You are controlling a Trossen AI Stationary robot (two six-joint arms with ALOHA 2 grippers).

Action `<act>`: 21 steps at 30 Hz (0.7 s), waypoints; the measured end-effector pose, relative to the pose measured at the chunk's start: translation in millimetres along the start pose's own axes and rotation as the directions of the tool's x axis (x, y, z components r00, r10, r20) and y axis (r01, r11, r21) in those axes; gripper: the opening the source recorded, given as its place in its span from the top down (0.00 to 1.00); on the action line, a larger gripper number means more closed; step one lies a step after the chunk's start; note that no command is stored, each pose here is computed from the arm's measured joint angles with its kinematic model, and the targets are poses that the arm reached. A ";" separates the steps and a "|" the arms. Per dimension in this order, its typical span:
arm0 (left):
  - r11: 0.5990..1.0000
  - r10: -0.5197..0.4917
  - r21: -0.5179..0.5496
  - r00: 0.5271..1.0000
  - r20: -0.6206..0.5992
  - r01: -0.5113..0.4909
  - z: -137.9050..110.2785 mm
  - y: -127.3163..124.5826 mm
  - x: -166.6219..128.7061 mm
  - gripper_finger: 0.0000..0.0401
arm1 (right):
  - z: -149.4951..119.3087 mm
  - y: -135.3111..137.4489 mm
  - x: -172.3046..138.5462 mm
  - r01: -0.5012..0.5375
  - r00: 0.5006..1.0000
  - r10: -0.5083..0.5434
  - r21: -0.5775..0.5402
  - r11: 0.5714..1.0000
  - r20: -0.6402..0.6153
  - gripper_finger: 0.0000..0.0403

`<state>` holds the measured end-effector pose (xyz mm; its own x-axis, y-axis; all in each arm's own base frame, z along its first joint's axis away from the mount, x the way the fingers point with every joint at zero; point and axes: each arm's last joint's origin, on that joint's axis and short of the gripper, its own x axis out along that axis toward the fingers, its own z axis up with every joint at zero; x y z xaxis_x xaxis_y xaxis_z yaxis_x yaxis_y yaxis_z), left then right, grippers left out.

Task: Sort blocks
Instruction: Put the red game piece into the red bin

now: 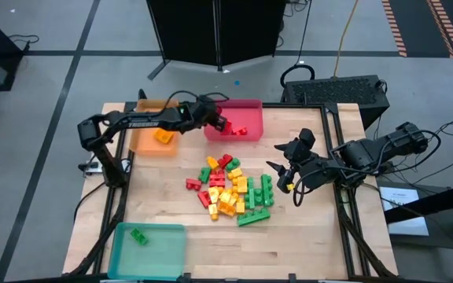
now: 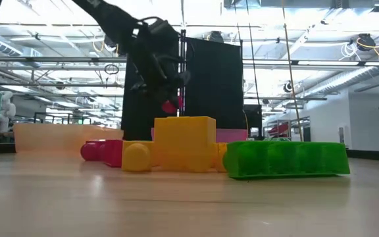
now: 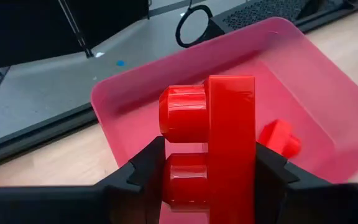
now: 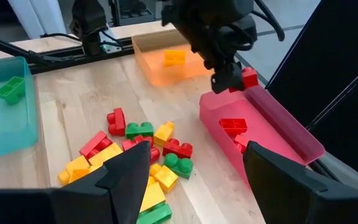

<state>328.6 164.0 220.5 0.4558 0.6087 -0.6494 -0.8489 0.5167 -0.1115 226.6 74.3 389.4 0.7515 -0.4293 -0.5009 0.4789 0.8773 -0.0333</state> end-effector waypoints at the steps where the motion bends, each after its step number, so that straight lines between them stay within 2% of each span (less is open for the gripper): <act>1: 1.000 0.002 0.002 1.000 0.002 -0.002 0.4 1.4 2.8 0.60 | 0.0 0.0 0.0 0.000 1.000 0.000 -0.005 1.000 0.000 0.38; 3: 0.999 0.004 0.041 1.000 0.006 -0.004 0.6 2.9 6.6 0.56 | 0.0 0.0 0.0 0.000 1.000 0.000 -0.005 1.000 0.000 0.38; 7: 0.997 -0.011 0.082 0.999 0.034 0.008 3.7 2.1 7.8 0.32 | 0.0 0.1 0.0 0.000 1.000 0.000 -0.005 1.000 0.000 0.38; 9: 0.997 -0.018 0.076 0.999 0.043 0.015 4.5 1.5 7.7 0.23 | 0.0 0.0 0.0 0.000 1.000 0.000 -0.005 1.000 0.000 0.38; 12: 0.997 -0.040 0.062 0.998 0.040 0.037 5.4 0.8 6.2 0.18 | 0.0 0.1 0.1 0.000 1.000 0.000 -0.005 1.000 0.000 0.38; 15: 0.986 -0.167 0.028 0.986 -0.019 0.167 5.8 -2.5 -0.9 0.17 | 0.0 0.0 0.0 -0.001 1.000 0.001 -0.005 1.000 0.000 0.38; 17: 0.949 -0.305 0.056 0.950 -0.067 0.309 6.8 -8.7 -11.7 0.16 | 0.0 0.1 0.0 -0.002 1.000 0.002 -0.005 1.000 0.000 0.38; 19: 0.887 -0.431 0.113 0.890 -0.147 0.449 4.0 -15.8 -27.1 0.16 | 0.0 0.1 0.0 -0.002 1.000 0.002 -0.005 1.000 -0.001 0.38; 21: 0.822 -0.503 0.170 0.833 -0.230 0.544 -2.0 -22.9 -45.4 0.16 | 0.1 0.1 -0.1 -0.003 1.000 0.003 -0.005 1.000 -0.001 0.38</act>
<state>326.8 123.4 251.1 0.7454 0.1085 -0.6577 -0.4045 0.8579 -0.3169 226.6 74.4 389.5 0.7524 -0.4268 -0.5018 0.4747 0.8794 -0.0362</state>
